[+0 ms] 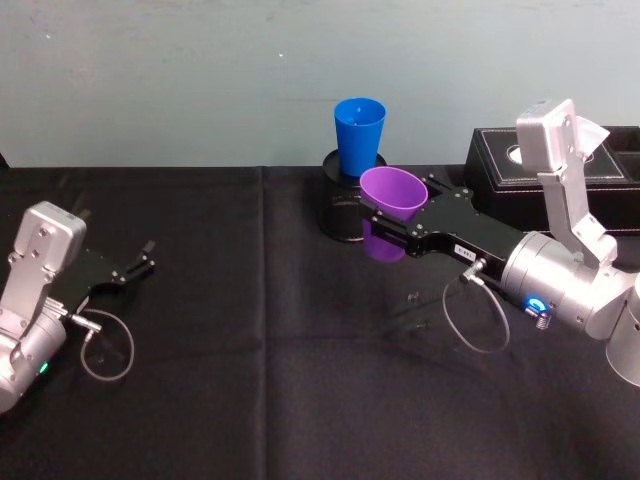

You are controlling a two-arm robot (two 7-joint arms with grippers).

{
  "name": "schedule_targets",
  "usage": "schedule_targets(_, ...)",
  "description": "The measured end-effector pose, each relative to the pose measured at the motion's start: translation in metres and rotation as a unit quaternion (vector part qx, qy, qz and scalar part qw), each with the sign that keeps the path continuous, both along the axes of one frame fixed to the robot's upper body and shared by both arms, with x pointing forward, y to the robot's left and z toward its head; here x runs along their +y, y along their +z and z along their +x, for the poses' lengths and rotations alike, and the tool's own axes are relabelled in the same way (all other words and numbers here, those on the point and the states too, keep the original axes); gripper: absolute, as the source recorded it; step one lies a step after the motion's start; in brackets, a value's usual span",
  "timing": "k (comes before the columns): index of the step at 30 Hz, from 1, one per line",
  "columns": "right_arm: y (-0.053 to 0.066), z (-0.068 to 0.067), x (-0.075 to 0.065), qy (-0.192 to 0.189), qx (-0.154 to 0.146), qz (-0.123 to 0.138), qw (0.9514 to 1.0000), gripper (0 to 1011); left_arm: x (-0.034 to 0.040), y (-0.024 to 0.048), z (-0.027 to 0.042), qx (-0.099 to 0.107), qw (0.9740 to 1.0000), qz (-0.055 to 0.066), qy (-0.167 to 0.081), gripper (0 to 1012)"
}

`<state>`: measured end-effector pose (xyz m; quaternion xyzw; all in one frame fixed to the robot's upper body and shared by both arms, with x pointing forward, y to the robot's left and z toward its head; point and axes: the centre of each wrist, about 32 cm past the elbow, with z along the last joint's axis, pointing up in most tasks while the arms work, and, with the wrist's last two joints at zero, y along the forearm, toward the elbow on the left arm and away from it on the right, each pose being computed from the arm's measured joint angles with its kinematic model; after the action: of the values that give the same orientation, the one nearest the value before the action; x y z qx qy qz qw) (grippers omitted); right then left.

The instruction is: Pick up one cup with a gripper and tap it against the other cup.

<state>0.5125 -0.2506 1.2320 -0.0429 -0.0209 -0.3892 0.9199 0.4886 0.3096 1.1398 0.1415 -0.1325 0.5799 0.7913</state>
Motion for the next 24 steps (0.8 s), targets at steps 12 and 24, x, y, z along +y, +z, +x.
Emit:
schedule_targets(12, 0.0000, 0.0000, 0.0000, 0.000, 0.000, 0.000, 1.0000, 731, 0.0000, 0.0000, 0.0000, 0.000, 1.0000, 0.000, 0.000, 1000)
schedule_targets(24, 0.0000, 0.0000, 0.0000, 0.000, 0.000, 0.000, 1.0000, 731, 0.0000, 0.0000, 0.0000, 0.000, 1.0000, 0.000, 0.000, 1000)
